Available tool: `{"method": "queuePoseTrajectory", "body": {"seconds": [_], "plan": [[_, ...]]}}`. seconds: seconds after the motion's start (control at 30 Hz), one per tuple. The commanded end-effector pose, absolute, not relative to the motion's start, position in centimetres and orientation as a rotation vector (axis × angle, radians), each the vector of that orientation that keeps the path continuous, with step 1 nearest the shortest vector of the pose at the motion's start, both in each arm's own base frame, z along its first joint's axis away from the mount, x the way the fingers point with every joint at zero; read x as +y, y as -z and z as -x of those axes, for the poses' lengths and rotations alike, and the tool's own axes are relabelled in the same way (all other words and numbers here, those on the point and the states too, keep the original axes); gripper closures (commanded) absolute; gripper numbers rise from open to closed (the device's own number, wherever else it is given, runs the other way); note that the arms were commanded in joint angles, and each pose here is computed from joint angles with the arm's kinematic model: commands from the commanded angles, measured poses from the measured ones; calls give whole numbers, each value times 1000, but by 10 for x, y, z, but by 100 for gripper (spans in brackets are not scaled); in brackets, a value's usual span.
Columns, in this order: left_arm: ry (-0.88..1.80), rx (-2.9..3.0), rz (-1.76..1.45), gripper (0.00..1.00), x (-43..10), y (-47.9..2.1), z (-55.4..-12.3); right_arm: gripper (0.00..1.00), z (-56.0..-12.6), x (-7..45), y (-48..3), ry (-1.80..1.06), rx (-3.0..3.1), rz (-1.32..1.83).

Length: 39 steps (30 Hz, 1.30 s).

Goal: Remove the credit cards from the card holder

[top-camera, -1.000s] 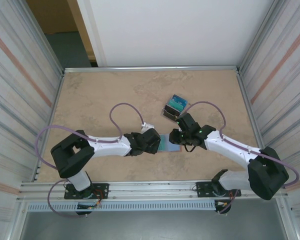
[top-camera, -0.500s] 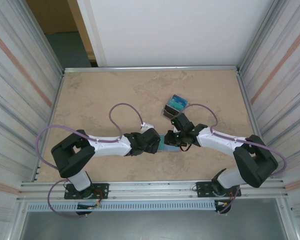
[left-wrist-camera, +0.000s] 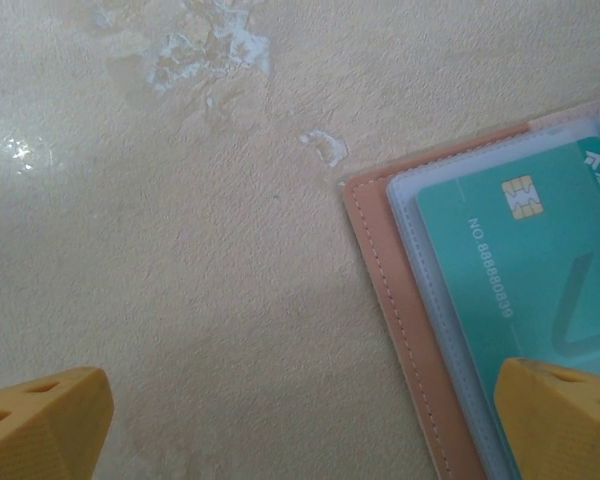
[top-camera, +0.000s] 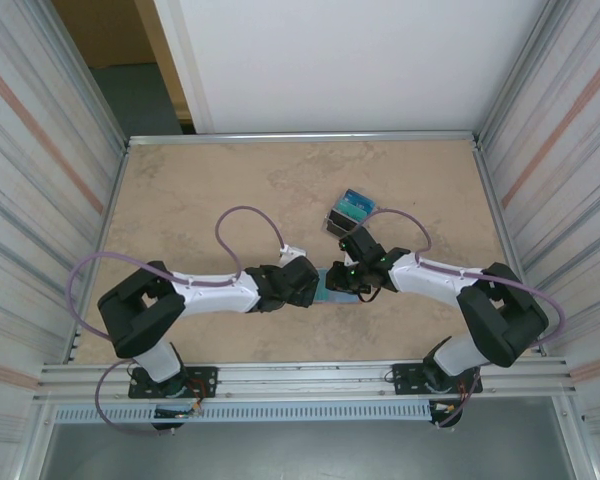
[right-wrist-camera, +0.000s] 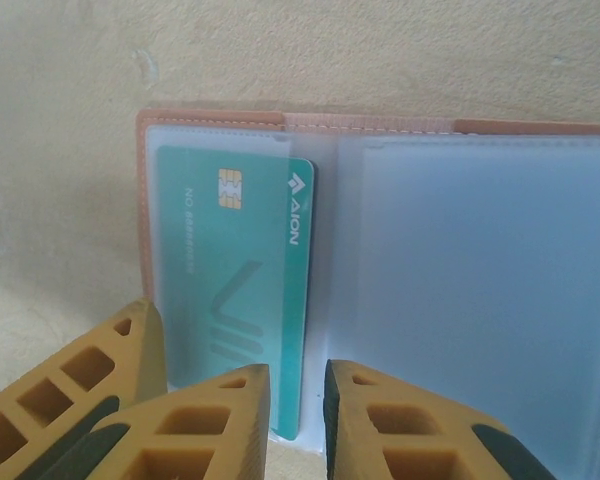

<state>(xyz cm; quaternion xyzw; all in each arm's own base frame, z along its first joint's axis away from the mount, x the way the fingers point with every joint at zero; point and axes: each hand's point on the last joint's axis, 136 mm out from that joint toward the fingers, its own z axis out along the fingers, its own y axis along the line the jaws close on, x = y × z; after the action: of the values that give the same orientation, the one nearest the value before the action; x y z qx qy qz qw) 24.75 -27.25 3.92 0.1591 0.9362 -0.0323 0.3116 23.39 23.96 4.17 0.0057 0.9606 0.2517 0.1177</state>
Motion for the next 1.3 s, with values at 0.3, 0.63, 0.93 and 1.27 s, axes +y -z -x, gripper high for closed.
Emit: {"method": "queuePoseTrajectory", "body": {"seconds": [0.3, 0.63, 0.93, 1.27], "plan": [[39, 2498, -379, 1, -259, -32, -249, 80, -243, 245, -39, -789, 2815, -58], [-18, 2526, -390, 1, -254, -28, -247, 81, -244, 247, -37, -839, 2807, -79], [-19, 2534, -396, 1, -254, -27, -246, 82, -242, 245, -27, -834, 2834, -106], [-29, 2541, -401, 1, -252, -25, -245, 84, -241, 251, -24, -939, 2824, -125]]}}
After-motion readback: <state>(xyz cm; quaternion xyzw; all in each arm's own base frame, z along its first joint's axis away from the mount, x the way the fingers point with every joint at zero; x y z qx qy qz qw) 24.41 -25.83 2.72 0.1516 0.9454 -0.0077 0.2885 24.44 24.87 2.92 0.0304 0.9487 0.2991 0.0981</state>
